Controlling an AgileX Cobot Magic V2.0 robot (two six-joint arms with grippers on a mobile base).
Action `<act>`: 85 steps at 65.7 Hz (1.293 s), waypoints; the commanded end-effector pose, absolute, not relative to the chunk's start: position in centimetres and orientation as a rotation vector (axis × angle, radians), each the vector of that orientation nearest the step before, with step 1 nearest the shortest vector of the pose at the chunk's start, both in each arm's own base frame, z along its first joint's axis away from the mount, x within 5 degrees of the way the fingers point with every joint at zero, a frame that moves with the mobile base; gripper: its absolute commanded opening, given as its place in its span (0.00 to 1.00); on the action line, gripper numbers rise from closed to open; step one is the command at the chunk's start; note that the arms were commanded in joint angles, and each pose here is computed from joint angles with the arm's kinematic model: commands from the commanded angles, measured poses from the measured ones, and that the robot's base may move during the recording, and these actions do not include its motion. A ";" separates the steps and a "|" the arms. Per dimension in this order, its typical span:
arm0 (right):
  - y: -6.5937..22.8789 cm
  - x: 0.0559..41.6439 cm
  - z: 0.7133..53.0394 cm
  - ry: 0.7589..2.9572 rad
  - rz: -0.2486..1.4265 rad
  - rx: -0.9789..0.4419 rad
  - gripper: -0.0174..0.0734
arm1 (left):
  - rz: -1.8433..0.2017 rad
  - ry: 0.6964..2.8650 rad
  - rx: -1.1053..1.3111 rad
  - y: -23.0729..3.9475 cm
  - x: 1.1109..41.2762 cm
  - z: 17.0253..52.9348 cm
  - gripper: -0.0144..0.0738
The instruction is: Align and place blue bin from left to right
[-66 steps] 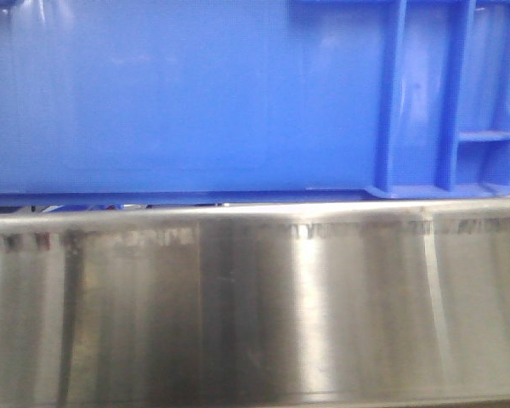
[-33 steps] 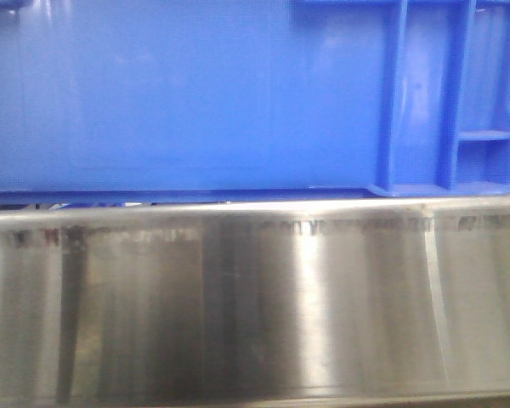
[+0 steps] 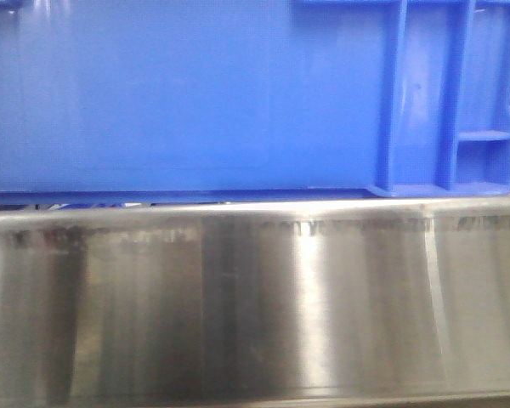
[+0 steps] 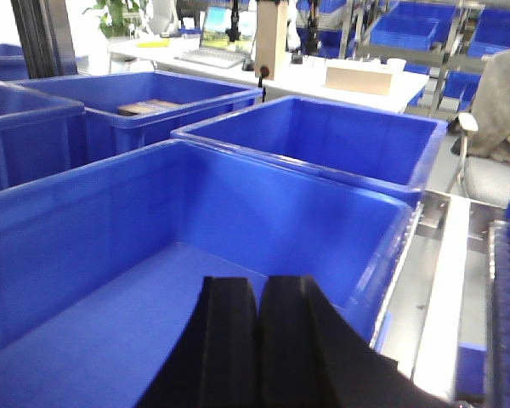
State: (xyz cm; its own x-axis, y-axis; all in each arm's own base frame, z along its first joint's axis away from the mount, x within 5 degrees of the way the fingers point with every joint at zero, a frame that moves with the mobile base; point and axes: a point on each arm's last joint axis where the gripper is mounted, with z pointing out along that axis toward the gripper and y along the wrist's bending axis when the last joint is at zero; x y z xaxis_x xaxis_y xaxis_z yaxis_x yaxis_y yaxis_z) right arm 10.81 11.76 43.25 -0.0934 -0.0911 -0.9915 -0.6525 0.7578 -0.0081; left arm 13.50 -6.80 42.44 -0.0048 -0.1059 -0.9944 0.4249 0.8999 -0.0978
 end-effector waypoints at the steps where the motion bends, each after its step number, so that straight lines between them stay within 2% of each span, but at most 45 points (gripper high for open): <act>1: 10.4 9.8 43.2 1.564 0.531 -0.607 0.11 | -0.438 1.466 0.276 -6.4 12.3 42.6 0.04; 19: 8.2 8.3 43.6 1.508 0.559 -0.573 0.11 | -0.441 1.441 0.266 -5.7 11.2 42.8 0.04; 85: 8.2 8.3 43.6 1.506 0.560 -0.573 0.11 | -0.441 1.441 0.266 -5.7 11.2 42.8 0.04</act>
